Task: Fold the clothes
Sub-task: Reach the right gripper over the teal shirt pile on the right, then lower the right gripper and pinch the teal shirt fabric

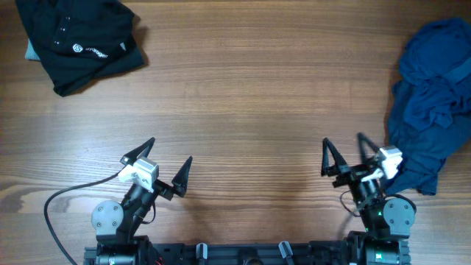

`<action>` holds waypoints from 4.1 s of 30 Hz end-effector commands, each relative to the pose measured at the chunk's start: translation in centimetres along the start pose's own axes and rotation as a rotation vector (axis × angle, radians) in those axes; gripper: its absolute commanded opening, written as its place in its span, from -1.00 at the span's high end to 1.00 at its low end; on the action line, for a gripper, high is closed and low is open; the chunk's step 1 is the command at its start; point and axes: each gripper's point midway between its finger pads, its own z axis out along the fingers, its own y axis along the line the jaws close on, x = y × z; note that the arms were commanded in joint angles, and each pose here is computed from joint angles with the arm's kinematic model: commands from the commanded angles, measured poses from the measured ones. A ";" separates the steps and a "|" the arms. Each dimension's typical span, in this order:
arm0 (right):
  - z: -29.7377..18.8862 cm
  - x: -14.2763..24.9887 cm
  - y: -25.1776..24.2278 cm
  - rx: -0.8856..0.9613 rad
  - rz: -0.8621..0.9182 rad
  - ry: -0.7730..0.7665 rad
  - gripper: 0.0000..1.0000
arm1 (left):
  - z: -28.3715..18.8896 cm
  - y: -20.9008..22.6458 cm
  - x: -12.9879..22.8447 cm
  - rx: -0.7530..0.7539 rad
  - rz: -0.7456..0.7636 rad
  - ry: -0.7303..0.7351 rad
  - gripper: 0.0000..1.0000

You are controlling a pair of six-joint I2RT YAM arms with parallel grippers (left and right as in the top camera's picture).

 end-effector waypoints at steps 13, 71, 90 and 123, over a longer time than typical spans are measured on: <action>-1.3 2.1 5.9 -0.307 0.394 0.214 -1.00 | -0.2 2.5 -0.1 -0.144 0.016 -0.007 -1.00; 7.6 -7.8 -31.7 1.155 -0.058 1.071 -1.00 | -0.5 4.0 -0.1 -0.231 0.013 -0.008 -0.99; 5.8 -3.2 -33.9 1.186 -0.022 1.181 -0.94 | -0.5 4.0 -0.1 -0.231 0.013 -0.008 -0.99; 4.6 0.7 -35.0 1.191 0.012 1.300 -0.41 | -0.5 4.0 -0.1 -0.231 0.013 -0.008 -1.00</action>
